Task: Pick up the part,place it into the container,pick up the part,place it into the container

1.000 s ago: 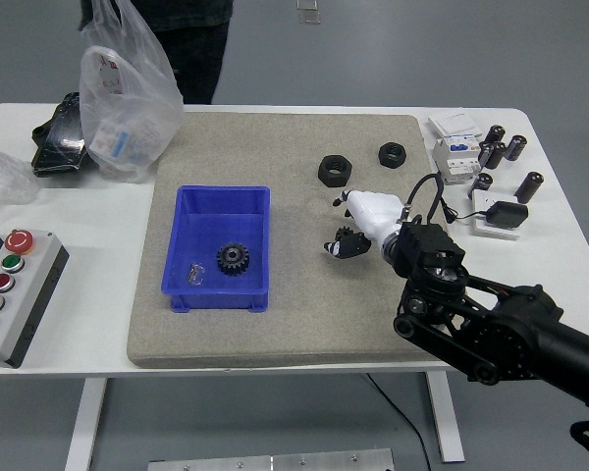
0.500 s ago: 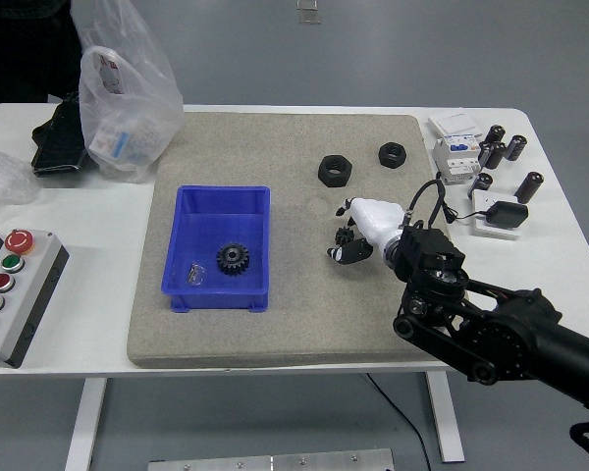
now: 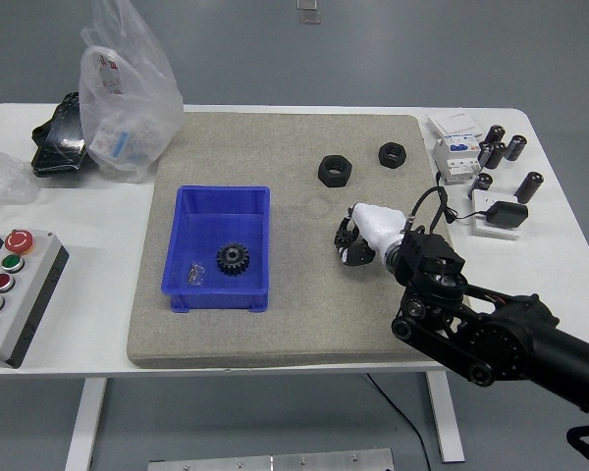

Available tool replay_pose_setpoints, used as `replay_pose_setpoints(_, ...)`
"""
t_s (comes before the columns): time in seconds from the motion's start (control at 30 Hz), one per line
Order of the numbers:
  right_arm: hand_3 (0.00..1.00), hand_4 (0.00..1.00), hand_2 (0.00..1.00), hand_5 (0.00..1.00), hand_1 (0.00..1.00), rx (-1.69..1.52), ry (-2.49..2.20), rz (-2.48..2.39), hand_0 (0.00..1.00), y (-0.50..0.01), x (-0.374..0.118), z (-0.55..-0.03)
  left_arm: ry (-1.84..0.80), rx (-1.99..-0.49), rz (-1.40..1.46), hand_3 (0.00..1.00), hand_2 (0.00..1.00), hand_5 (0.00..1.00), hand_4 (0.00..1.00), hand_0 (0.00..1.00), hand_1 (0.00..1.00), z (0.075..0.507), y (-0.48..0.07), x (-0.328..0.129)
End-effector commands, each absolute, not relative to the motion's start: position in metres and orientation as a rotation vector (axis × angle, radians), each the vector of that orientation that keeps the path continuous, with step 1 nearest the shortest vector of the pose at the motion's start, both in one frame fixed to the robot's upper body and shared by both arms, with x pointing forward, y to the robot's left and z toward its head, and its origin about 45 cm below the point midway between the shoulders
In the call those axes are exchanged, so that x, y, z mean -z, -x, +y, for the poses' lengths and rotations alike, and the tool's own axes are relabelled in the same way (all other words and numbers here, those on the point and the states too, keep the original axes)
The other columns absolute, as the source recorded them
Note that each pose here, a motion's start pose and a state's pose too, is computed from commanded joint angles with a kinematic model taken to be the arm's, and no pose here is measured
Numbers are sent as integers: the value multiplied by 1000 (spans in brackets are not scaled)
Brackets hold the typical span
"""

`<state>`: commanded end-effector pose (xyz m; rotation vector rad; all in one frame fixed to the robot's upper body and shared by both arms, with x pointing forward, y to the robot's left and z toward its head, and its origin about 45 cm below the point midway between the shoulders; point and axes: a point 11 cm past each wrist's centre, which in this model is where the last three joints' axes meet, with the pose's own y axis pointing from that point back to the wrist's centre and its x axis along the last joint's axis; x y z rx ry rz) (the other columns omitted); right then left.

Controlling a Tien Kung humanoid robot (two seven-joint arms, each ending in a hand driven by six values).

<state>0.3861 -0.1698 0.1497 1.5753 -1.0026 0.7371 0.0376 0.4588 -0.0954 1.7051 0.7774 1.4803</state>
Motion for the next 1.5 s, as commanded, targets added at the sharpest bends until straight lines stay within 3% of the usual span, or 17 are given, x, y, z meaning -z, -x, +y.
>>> replay_pose_setpoints(0.47, 502, 622, 423, 46, 502, -840, -1544, -1090, 199, -397, -172, -168, -1702, -1483, 783, 622, 543, 64, 539, 692, 549, 458, -37, 96)
replay_pose_setpoints(0.7, 508, 636, 424, 41, 504, -950, -1588, -1129, 199, -406, -202, -138, -1705, -1484, 780, 623, 544, 67, 539, 692, 549, 460, -37, 95)
replay_pose_setpoints(1.03, 458, 653, 422, 73, 497, -763, -1792, -1330, 195, -394, -215, -109, -1704, -1489, 784, 623, 543, 73, 540, 692, 550, 462, -38, 94)
replay_pose_setpoints(1.4, 486, 638, 427, 51, 517, -692, -2008, -1239, 200, -386, -209, -72, -1701, -1495, 775, 623, 544, 74, 542, 692, 550, 465, -43, 92)
replay_pose_setpoints(1.5, 526, 617, 469, 23, 557, -667, -2073, -1218, 228, -387, -208, -65, -1700, -1494, 774, 622, 544, 76, 542, 692, 550, 465, -44, 92)
